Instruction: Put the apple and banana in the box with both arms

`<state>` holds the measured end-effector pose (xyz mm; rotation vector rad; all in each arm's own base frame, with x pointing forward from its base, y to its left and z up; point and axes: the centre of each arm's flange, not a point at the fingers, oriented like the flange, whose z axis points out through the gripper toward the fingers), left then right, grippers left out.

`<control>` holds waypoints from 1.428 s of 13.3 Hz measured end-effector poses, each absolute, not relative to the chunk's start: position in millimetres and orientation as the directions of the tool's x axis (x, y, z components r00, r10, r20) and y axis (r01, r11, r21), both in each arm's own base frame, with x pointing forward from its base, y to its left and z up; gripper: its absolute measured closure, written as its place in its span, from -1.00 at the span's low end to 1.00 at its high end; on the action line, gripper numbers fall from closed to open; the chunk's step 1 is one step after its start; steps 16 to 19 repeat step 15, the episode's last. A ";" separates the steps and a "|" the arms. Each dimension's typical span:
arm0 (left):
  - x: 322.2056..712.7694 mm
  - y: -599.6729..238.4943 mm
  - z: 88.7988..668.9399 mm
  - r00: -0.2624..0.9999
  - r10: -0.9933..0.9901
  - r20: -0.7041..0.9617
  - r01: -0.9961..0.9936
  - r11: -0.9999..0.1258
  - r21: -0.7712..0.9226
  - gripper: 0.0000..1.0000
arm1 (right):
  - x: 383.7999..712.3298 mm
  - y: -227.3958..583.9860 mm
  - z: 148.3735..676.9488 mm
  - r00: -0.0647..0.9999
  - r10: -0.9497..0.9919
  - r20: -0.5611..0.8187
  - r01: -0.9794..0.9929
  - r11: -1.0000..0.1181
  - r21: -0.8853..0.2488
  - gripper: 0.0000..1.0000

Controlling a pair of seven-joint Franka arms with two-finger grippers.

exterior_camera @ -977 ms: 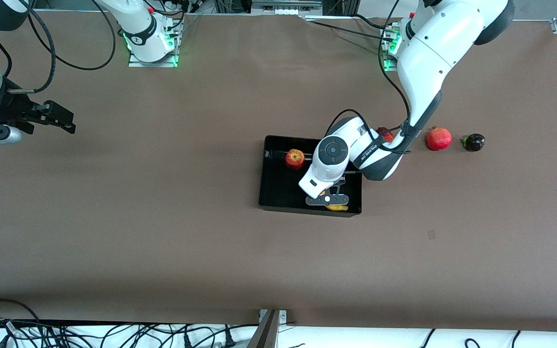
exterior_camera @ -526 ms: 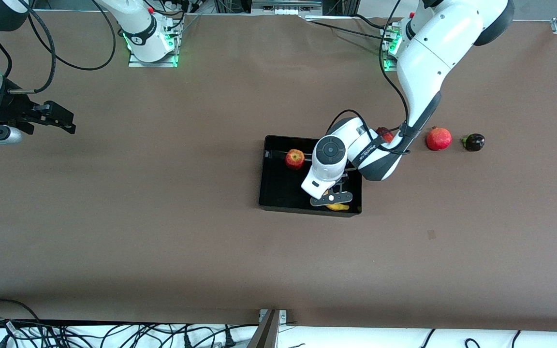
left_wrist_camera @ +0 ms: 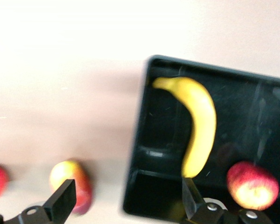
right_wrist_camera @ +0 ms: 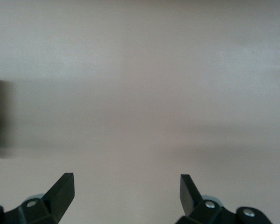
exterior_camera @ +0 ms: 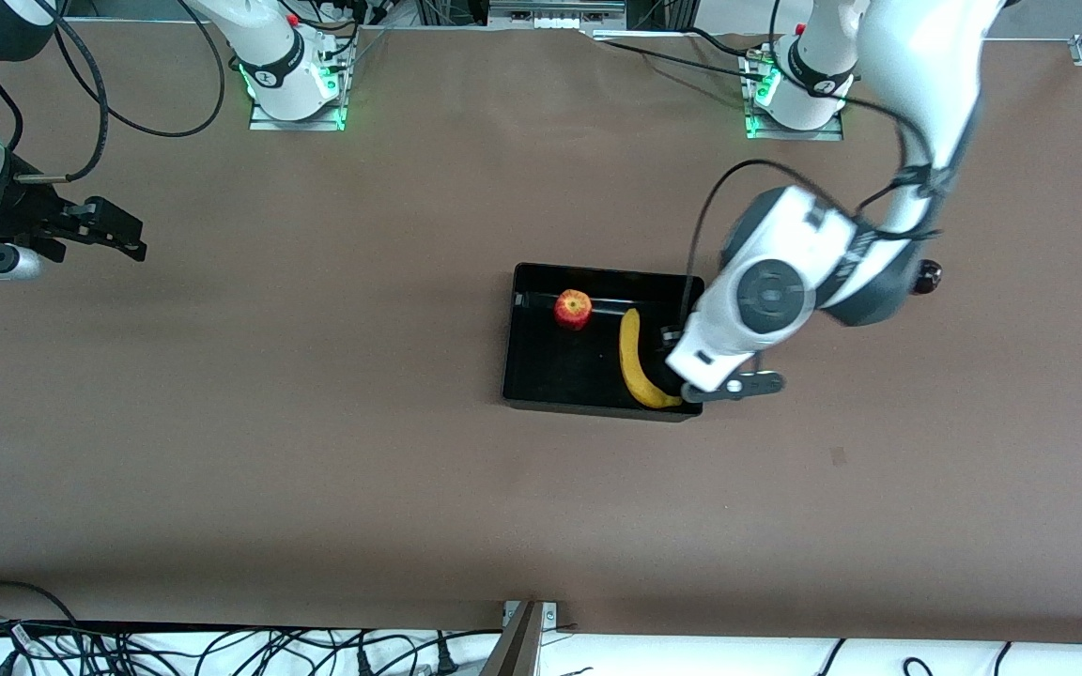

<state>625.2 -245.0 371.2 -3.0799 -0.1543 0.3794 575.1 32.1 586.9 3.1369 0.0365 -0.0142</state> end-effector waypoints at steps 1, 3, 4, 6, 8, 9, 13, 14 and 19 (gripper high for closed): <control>629.0 -215.7 394.2 0.965 0.074 -0.252 0.069 -0.997 -0.029 -1.00 | 575.2 32.1 586.9 1.000 0.023 -0.009 0.023 -1.000 0.004 -1.00; 633.6 -158.4 436.6 0.970 0.061 -0.235 0.061 -0.998 -0.011 -1.00 | 575.3 32.1 587.0 1.000 0.023 -0.009 0.023 -1.000 0.004 -1.00; 633.8 -135.2 456.7 0.975 0.064 -0.212 0.064 -0.998 -0.009 -1.00 | 575.4 32.1 587.1 1.000 0.023 -0.008 0.023 -1.000 0.005 -1.00; 630.7 -90.3 496.6 0.986 0.064 -0.157 0.063 -0.998 -0.015 -1.00 | 575.5 32.1 587.2 1.000 0.023 -0.008 0.023 -1.000 0.005 -1.00; 624.1 -45.1 533.4 0.994 0.042 -0.100 0.041 -0.999 -0.019 -1.00 | 575.6 32.1 587.3 1.000 0.023 -0.008 0.023 -1.000 0.005 -1.00; 619.3 -24.3 550.8 0.997 0.018 -0.073 0.017 -1.000 -0.020 -1.00 | 575.6 32.1 587.3 1.000 0.023 -0.008 0.023 -1.000 0.005 -1.00; 595.5 38.4 603.6 0.997 -0.080 0.006 -0.079 -0.996 -0.028 -1.00 | 575.7 32.1 587.4 1.000 0.023 -0.008 0.023 -1.000 0.005 -1.00; 588.5 43.8 611.0 0.996 -0.083 0.014 -0.083 -0.996 -0.029 -1.00 | 575.7 32.1 587.4 1.000 0.023 -0.008 0.023 -1.000 0.005 -1.00; 581.2 43.7 614.2 0.996 -0.090 0.014 -0.089 -0.996 -0.028 -1.00 | 575.7 32.1 587.4 1.000 0.023 -0.008 0.023 -1.000 0.005 -1.00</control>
